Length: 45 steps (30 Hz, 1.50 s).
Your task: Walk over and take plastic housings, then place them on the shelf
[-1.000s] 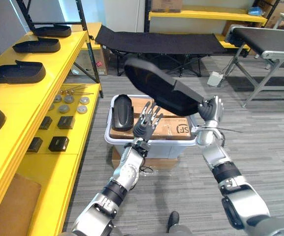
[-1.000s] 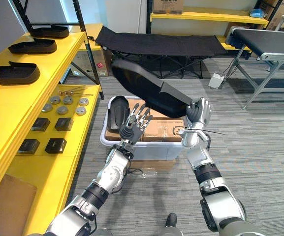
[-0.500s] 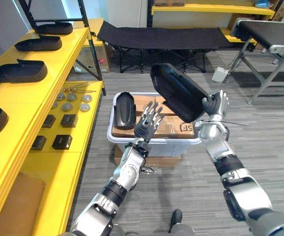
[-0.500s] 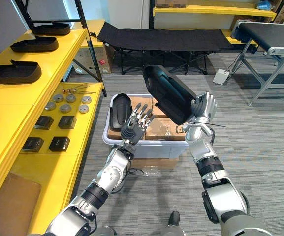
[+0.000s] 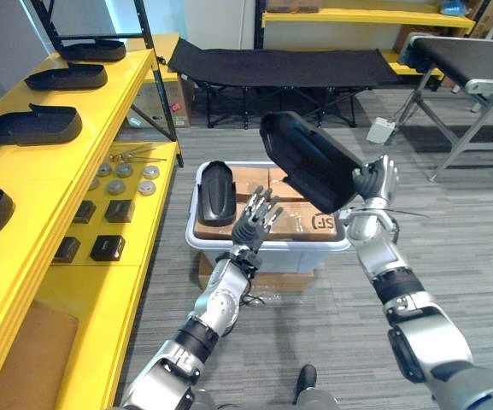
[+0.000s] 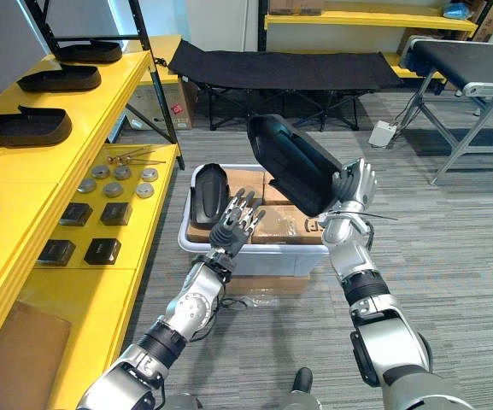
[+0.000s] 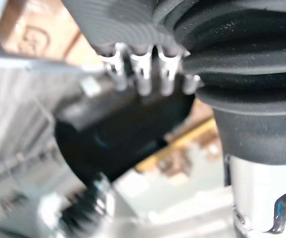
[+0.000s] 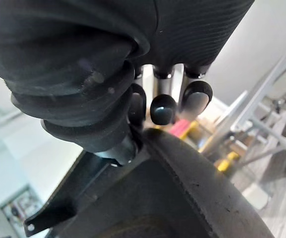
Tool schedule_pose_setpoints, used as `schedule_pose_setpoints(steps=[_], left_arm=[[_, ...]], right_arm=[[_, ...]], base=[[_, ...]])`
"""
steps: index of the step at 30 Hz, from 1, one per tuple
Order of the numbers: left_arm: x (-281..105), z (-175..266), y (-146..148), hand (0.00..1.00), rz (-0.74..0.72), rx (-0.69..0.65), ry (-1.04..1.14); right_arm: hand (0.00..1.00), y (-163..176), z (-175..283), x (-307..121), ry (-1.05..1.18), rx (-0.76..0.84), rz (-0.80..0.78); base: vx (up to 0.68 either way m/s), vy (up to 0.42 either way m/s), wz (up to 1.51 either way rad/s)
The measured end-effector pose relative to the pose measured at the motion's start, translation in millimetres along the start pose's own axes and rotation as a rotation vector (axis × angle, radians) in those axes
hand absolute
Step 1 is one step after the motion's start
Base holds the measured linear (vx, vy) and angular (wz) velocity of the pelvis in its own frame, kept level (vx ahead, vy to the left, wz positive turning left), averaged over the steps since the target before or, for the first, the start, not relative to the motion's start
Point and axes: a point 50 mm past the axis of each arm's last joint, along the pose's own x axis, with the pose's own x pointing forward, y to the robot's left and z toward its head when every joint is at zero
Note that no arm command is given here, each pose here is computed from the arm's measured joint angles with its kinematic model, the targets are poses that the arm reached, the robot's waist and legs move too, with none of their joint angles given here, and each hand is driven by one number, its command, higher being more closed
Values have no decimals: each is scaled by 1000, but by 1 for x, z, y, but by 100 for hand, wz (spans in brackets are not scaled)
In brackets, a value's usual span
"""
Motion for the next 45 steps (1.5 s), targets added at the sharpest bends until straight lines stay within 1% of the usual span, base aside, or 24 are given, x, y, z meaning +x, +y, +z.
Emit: schedule_pose_setpoints(steps=[3,4,7,10,12,14,17,21,25,28,31,32,34,38,45], left_arm=[[-2,-10,13,0,88,49,67],[-4,-17,21,0,137,91,108],[-7,-25,34,0,215,158,164],[-8,-26,40,0,275,217,172],[-9,-27,43,0,303,221,175],[-9,-25,47,0,343,225,169],[-3,-20,47,0,360,246,161],[6,-12,42,0,353,251,117],[14,-6,29,0,319,188,54],[22,2,16,0,284,106,-18],[30,16,3,0,243,41,-101],[31,18,1,0,236,40,-116],[34,23,-5,0,216,-7,-151],[35,21,-9,0,200,-46,-151],[35,19,-9,0,215,-40,-138]], right_arm=[[100,-1,4,2,-13,9,-6],[100,-1,6,3,-23,16,-8],[100,-3,12,3,-59,43,-14],[100,-8,30,4,-128,97,-37],[100,-10,36,3,-159,121,-42],[100,-11,48,-1,-218,178,-48],[100,-9,55,-11,-256,239,-38],[100,2,57,-26,-274,277,26],[100,12,55,-37,-266,280,84],[100,20,58,-44,-264,299,124],[100,21,58,-51,-267,322,135],[100,22,58,-52,-270,327,138],[100,25,62,-56,-294,345,152],[100,29,68,-61,-307,378,168],[100,40,82,-75,-350,427,217]], base=[[0,0,0],[0,0,0],[0,0,0],[0,1,-3],[0,0,-4],[-1,6,-9],[-24,6,-11],[-40,5,-8],[-20,-2,-4],[0,0,0],[2,7,-5],[0,16,-9],[-6,15,-5],[0,0,0],[-26,-3,0]])
